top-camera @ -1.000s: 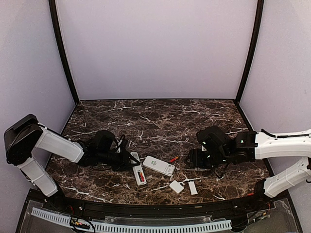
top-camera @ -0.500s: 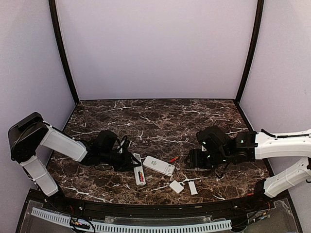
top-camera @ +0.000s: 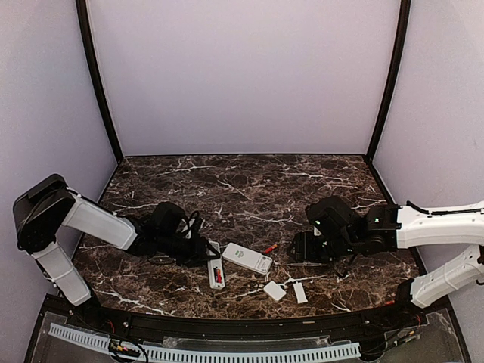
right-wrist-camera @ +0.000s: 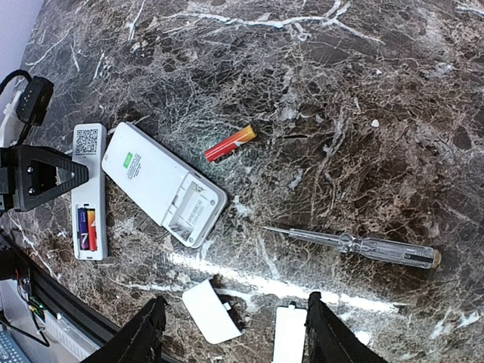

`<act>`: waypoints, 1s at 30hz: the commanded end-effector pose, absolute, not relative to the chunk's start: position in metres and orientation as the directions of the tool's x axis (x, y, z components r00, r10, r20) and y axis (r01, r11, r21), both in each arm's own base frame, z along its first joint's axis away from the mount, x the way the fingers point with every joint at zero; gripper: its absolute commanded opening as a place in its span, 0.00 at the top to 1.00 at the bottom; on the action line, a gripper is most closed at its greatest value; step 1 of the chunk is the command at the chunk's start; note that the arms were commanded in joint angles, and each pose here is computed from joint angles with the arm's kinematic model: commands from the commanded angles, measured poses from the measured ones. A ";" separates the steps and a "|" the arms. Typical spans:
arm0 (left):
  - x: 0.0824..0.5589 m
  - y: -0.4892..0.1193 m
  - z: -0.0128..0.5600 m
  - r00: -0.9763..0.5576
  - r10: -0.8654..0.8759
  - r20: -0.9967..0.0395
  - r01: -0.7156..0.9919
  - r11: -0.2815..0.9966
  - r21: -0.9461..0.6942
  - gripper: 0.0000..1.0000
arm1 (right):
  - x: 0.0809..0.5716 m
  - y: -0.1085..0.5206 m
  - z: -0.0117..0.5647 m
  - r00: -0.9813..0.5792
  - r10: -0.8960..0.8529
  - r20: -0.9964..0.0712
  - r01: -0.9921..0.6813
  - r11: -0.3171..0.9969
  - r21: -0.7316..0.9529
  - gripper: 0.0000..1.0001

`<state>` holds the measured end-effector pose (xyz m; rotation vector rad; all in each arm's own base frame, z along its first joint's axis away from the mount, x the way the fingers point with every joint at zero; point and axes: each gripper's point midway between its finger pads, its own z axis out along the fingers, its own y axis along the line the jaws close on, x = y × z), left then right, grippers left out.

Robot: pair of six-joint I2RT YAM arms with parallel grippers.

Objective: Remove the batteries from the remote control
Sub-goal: Place the remote control without the battery cover at the center of the board.

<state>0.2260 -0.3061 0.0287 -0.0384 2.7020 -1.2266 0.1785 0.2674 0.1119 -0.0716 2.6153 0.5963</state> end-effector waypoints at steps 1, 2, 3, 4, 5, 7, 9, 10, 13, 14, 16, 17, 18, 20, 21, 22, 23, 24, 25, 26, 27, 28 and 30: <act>0.229 -0.302 0.031 -0.982 -0.088 -0.166 0.061 0.687 -0.725 0.62 | 0.181 0.265 0.114 -0.891 0.074 -0.448 -0.134 0.900 0.415 0.38; 0.230 -0.302 0.032 -0.981 -0.089 -0.173 0.064 0.690 -0.721 0.61 | 0.181 0.265 0.115 -0.891 0.076 -0.448 -0.133 0.899 0.417 0.38; 0.230 -0.300 0.033 -0.980 -0.092 -0.175 0.063 0.694 -0.717 0.61 | 0.181 0.265 0.115 -0.891 0.076 -0.448 -0.133 0.899 0.417 0.38; 0.231 -0.300 0.033 -0.979 -0.092 -0.180 0.065 0.697 -0.714 0.59 | 0.181 0.264 0.114 -0.891 0.076 -0.448 -0.132 0.900 0.415 0.38; 0.231 -0.298 0.034 -0.979 -0.095 -0.182 0.064 0.703 -0.708 0.58 | 0.180 0.264 0.115 -0.891 0.075 -0.449 -0.133 0.900 0.414 0.38; 0.231 -0.295 0.034 -0.977 -0.098 -0.188 0.062 0.713 -0.698 0.54 | 0.181 0.263 0.114 -0.890 0.075 -0.449 -0.132 0.902 0.412 0.38; 0.231 -0.292 0.035 -0.976 -0.101 -0.195 0.063 0.722 -0.689 0.50 | 0.180 0.262 0.115 -0.890 0.075 -0.451 -0.131 0.903 0.409 0.38; 0.231 -0.291 0.036 -0.975 -0.101 -0.199 0.064 0.725 -0.685 0.47 | 0.181 0.261 0.115 -0.890 0.075 -0.450 -0.130 0.904 0.408 0.38; 0.231 -0.286 0.038 -0.972 -0.106 -0.211 0.064 0.742 -0.667 0.44 | 0.180 0.260 0.115 -0.889 0.074 -0.452 -0.131 0.905 0.405 0.38; 0.230 -0.284 0.040 -0.971 -0.105 -0.216 0.066 0.747 -0.662 0.43 | 0.180 0.259 0.115 -0.888 0.073 -0.453 -0.131 0.906 0.402 0.37; 0.230 -0.280 0.041 -0.968 -0.108 -0.226 0.067 0.758 -0.648 0.42 | 0.180 0.258 0.115 -0.888 0.069 -0.455 -0.131 0.910 0.394 0.36; 0.232 -0.277 0.042 -0.965 -0.112 -0.237 0.068 0.766 -0.639 0.41 | 0.180 0.256 0.115 -0.887 0.068 -0.456 -0.130 0.912 0.390 0.36; 0.230 -0.275 0.044 -0.964 -0.113 -0.241 0.067 0.771 -0.633 0.40 | 0.180 0.255 0.115 -0.888 0.066 -0.456 -0.130 0.914 0.385 0.35; 0.231 -0.269 0.048 -0.959 -0.123 -0.255 0.064 0.782 -0.620 0.37 | 0.179 0.251 0.115 -0.889 0.064 -0.454 -0.125 0.919 0.374 0.33; 0.232 -0.266 0.049 -0.955 -0.129 -0.268 0.065 0.789 -0.610 0.35 | 0.178 0.249 0.115 -0.889 0.065 -0.453 -0.119 0.923 0.367 0.33; 0.233 -0.263 0.055 -0.949 -0.136 -0.284 0.067 0.794 -0.604 0.35 | 0.178 0.246 0.114 -0.890 0.070 -0.450 -0.109 0.927 0.359 0.32; 0.233 -0.261 0.058 -0.945 -0.134 -0.297 0.076 0.797 -0.599 0.33 | 0.177 0.243 0.114 -0.891 0.078 -0.447 -0.097 0.930 0.355 0.31; 0.234 -0.257 0.066 -0.939 -0.139 -0.316 0.080 0.802 -0.592 0.31 | 0.176 0.239 0.112 -0.893 0.088 -0.441 -0.079 0.935 0.346 0.30; 0.237 -0.253 0.071 -0.933 -0.129 -0.335 0.097 0.808 -0.581 0.28 | 0.175 0.235 0.110 -0.896 0.106 -0.430 -0.052 0.939 0.339 0.29; 0.238 -0.250 0.081 -0.930 -0.125 -0.347 0.105 0.811 -0.576 0.27 | 0.174 0.230 0.109 -0.899 0.126 -0.420 -0.025 0.942 0.336 0.29; 0.244 -0.243 0.087 -0.922 -0.116 -0.370 0.124 0.816 -0.565 0.24 | 0.172 0.227 0.106 -0.902 0.147 -0.407 0.003 0.943 0.333 0.28; 0.245 -0.240 0.100 -0.921 -0.105 -0.374 0.139 0.811 -0.569 0.23 | 0.171 0.224 0.103 -0.904 0.168 -0.393 0.029 0.942 0.335 0.27; 0.255 -0.225 0.119 -0.912 -0.091 -0.400 0.163 0.814 -0.557 0.23 | 0.168 0.221 0.097 -0.907 0.207 -0.367 0.075 0.936 0.344 0.26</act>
